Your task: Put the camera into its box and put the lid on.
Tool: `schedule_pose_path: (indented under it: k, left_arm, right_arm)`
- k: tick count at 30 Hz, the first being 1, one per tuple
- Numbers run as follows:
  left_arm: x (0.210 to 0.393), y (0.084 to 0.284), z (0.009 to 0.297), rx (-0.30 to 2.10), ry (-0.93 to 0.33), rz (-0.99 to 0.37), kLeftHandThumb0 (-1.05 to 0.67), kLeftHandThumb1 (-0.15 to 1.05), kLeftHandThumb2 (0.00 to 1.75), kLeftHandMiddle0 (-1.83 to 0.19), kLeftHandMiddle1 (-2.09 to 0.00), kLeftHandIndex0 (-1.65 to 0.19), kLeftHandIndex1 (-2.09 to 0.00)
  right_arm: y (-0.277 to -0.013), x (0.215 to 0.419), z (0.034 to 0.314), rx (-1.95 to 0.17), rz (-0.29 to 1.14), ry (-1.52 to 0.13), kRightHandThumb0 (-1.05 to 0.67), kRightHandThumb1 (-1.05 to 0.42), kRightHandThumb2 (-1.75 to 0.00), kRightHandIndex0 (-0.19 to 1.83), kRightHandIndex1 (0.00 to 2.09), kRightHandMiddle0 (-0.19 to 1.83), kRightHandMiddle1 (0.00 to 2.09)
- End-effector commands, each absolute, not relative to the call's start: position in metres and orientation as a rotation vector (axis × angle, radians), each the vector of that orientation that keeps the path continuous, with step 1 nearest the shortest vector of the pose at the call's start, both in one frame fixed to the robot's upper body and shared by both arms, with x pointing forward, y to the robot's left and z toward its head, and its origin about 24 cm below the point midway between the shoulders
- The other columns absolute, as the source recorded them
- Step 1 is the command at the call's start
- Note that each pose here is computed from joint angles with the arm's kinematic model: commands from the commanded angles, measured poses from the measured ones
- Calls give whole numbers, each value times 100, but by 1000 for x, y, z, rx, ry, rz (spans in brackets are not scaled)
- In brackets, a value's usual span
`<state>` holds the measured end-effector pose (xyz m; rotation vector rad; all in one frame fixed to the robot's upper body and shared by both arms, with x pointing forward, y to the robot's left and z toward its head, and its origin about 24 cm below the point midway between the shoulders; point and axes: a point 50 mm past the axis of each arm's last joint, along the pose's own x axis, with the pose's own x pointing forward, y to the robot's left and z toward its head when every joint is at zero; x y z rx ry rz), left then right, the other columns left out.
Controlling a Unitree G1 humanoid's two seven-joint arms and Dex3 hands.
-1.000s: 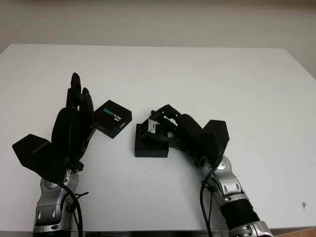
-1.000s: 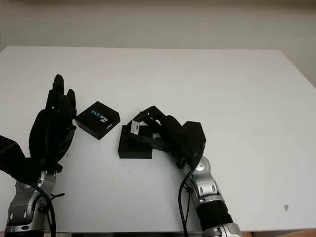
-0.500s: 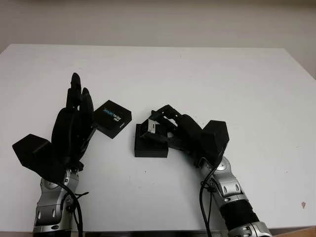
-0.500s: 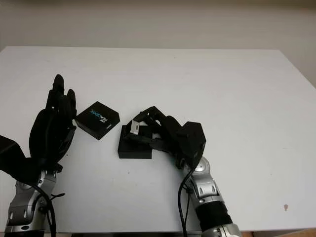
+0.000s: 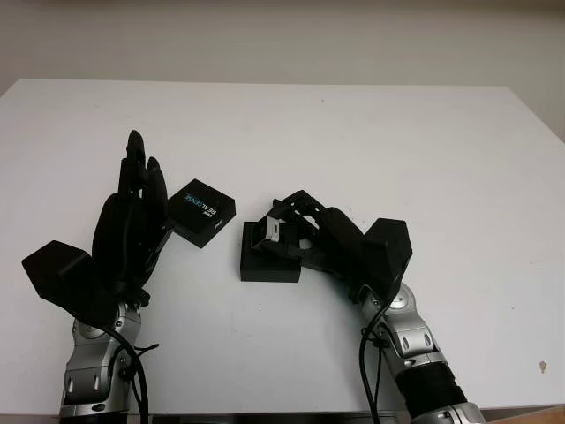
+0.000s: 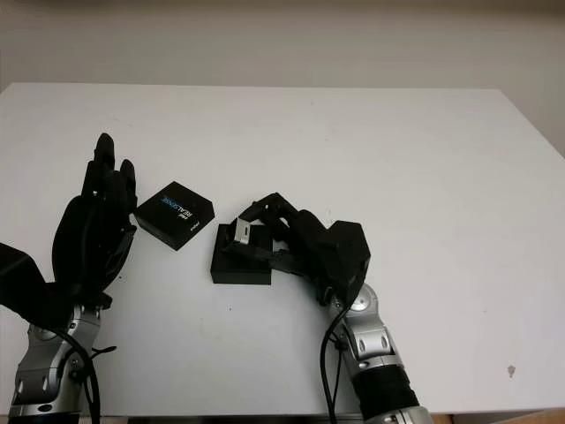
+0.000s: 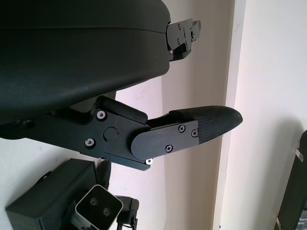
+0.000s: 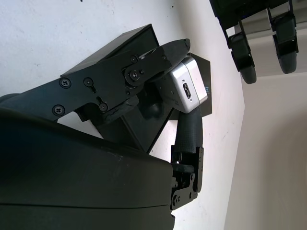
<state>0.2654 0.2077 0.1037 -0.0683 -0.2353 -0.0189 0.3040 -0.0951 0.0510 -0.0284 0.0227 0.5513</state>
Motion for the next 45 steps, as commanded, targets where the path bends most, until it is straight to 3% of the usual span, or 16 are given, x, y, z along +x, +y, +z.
schedule_pose_path:
  k: [1,39,45]
  left_arm:
    - [264,208,105,-64,-247,-17,-76,105,63,19,0,19,0]
    - [262,206,103,-71,-245,-12,-76,105,62,19,0,19,0]
    - [262,206,103,-78,-244,-12,-75,105,62,19,0,19,0]
  right_arm:
    - [-95,300,49,-31,567,33,-38,-102,-6,18,5,19,185]
    - [-80,297,36,-79,566,66,-43,-103,-5,17,5,17,185]
    - [-81,297,38,-211,566,22,-46,-104,-6,18,5,15,181]
